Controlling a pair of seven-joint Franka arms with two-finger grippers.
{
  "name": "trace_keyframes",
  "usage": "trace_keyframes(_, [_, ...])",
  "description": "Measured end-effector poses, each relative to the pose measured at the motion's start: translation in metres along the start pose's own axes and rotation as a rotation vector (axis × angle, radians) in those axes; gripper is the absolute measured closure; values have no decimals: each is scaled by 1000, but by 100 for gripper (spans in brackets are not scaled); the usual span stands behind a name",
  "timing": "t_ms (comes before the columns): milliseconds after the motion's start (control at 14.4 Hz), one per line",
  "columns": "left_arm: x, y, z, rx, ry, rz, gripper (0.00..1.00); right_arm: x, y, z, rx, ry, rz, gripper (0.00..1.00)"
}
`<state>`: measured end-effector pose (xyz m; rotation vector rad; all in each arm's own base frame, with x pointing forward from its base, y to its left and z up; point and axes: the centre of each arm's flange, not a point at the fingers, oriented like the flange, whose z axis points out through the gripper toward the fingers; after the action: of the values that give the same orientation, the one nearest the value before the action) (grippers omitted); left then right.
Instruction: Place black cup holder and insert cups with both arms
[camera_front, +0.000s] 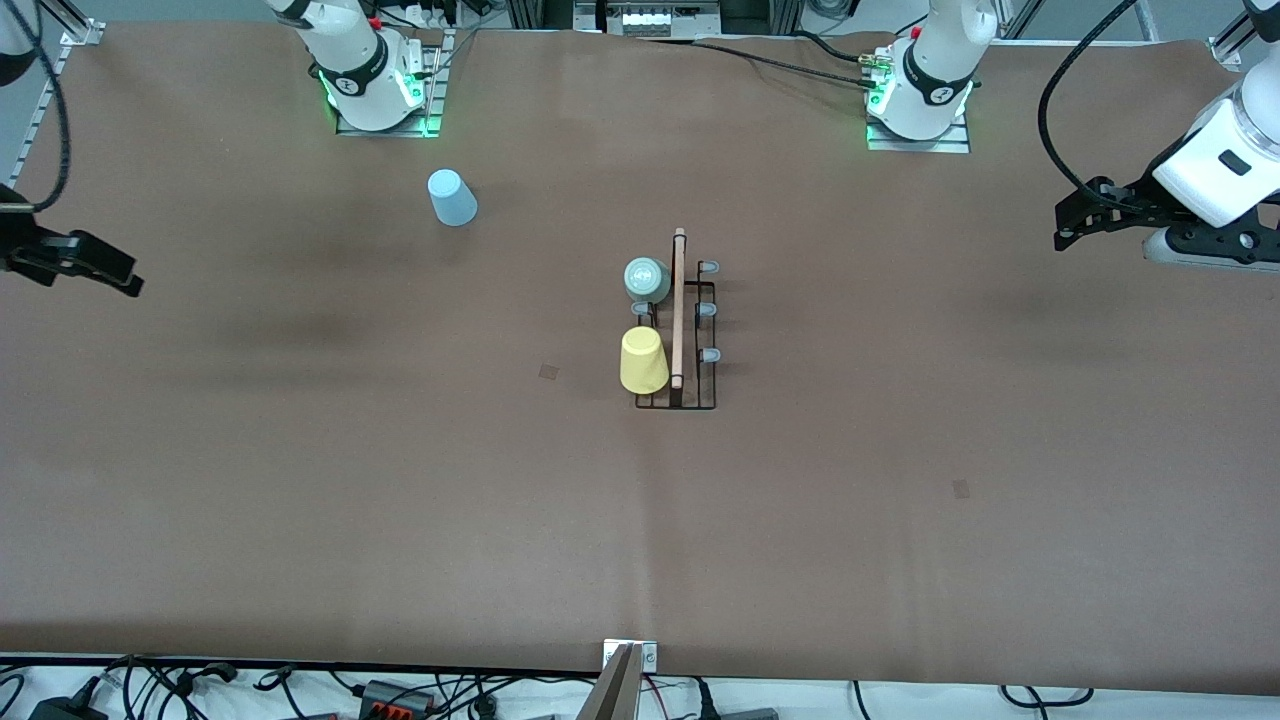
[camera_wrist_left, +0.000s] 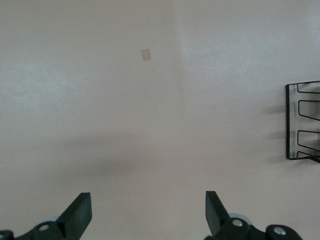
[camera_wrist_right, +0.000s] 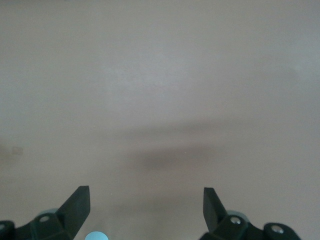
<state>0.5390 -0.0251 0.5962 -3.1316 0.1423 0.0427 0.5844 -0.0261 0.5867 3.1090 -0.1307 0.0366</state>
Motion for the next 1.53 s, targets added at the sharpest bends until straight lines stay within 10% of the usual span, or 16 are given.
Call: trace_keyframes(1528, [0, 0, -1, 0, 2, 0, 0, -7, -15, -8, 21, -4, -34, 0])
